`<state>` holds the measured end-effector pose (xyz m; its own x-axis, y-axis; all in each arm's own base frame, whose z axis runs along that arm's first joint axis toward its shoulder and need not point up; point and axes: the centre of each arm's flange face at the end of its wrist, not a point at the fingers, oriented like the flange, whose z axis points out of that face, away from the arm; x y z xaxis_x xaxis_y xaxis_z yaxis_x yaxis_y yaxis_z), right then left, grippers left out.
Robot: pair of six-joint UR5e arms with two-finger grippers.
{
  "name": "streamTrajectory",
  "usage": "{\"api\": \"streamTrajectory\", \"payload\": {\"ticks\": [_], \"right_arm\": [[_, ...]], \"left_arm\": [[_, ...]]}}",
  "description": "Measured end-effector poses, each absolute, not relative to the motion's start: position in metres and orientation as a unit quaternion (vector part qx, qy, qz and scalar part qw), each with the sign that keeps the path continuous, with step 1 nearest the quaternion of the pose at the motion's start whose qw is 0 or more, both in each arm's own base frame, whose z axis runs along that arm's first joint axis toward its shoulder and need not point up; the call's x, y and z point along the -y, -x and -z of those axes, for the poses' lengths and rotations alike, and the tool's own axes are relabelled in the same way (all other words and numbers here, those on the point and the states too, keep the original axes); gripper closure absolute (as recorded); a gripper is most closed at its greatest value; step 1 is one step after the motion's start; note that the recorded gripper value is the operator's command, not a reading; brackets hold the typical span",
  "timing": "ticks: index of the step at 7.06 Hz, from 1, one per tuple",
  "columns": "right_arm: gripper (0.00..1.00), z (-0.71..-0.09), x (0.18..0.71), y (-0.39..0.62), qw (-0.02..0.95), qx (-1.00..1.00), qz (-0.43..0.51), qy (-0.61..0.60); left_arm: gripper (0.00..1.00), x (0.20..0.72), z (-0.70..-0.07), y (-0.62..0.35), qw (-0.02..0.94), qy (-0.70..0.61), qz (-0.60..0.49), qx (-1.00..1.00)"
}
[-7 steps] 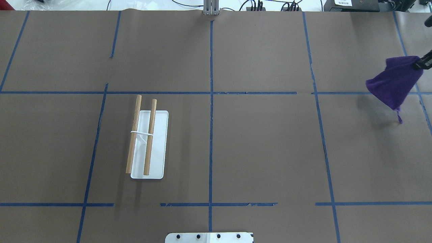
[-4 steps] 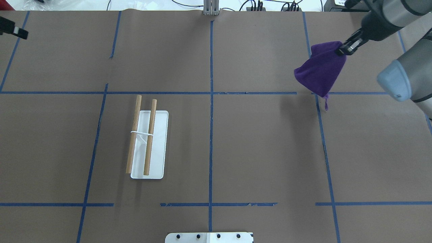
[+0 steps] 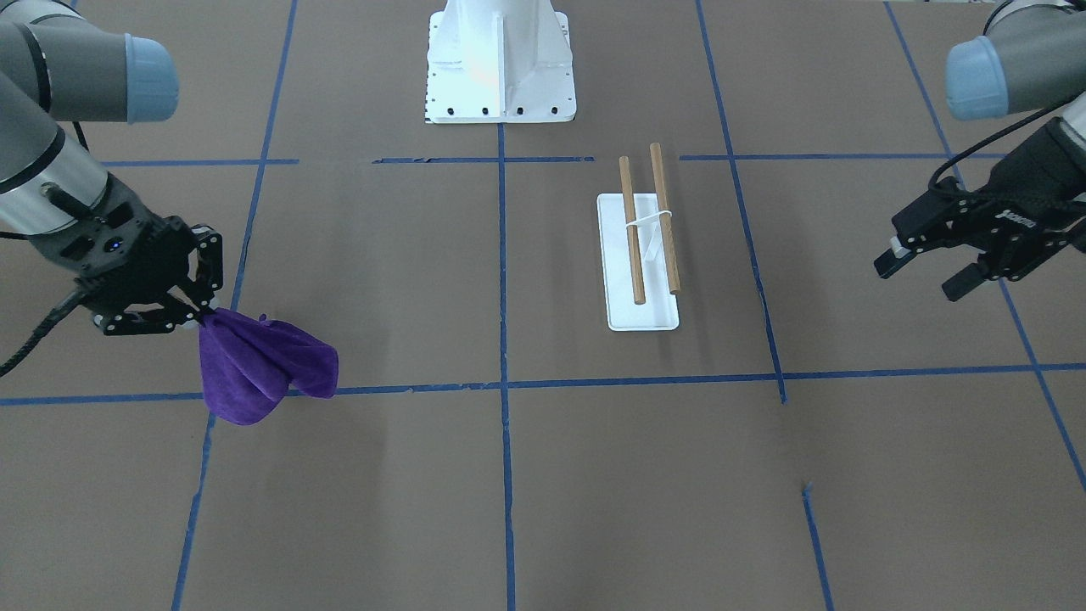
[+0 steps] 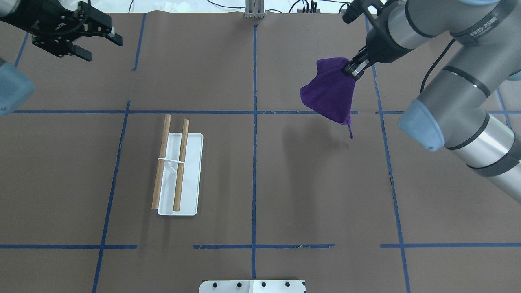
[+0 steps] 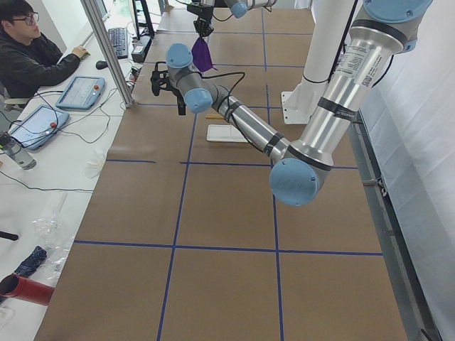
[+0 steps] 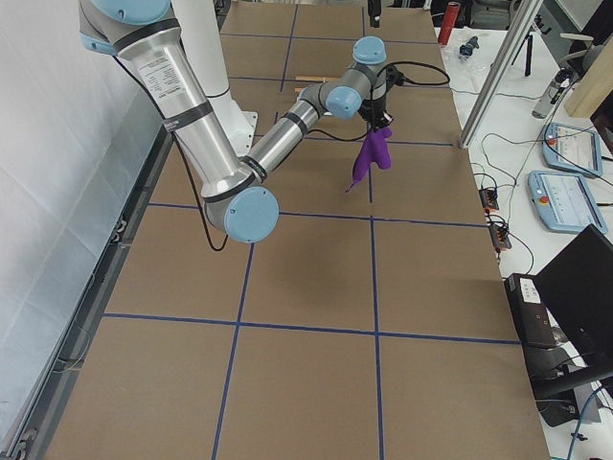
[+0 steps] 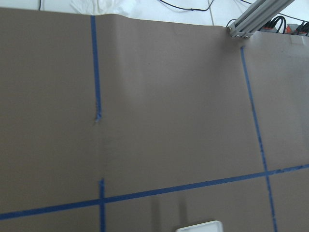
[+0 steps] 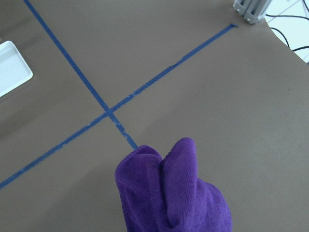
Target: Hang towel on rack
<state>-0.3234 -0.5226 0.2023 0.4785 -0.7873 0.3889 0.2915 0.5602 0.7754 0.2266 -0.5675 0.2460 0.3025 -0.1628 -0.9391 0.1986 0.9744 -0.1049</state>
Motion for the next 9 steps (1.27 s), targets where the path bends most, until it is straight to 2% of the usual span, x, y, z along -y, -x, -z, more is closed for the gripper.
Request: {"api": "streamTrajectory", "payload": {"ticks": [4,8,9], "right_arm": [[1.00,-0.134,0.403,0.435,0.761,0.330,0.360,-0.426],[1.00,-0.106,0.379,0.450,0.746,0.339,0.359,-0.447],[1.00,-0.105,0.379,0.450,0.746,0.339,0.359,-0.448]], "left_arm": [[0.00,0.536,-0.165,-0.359,0.771,0.103,0.238,-0.582],[0.00,0.503,-0.151,-0.430,0.771,0.140,0.247,-0.570],[0.11,0.493,-0.149,-0.440,0.772,0.147,0.242,-0.569]]}}
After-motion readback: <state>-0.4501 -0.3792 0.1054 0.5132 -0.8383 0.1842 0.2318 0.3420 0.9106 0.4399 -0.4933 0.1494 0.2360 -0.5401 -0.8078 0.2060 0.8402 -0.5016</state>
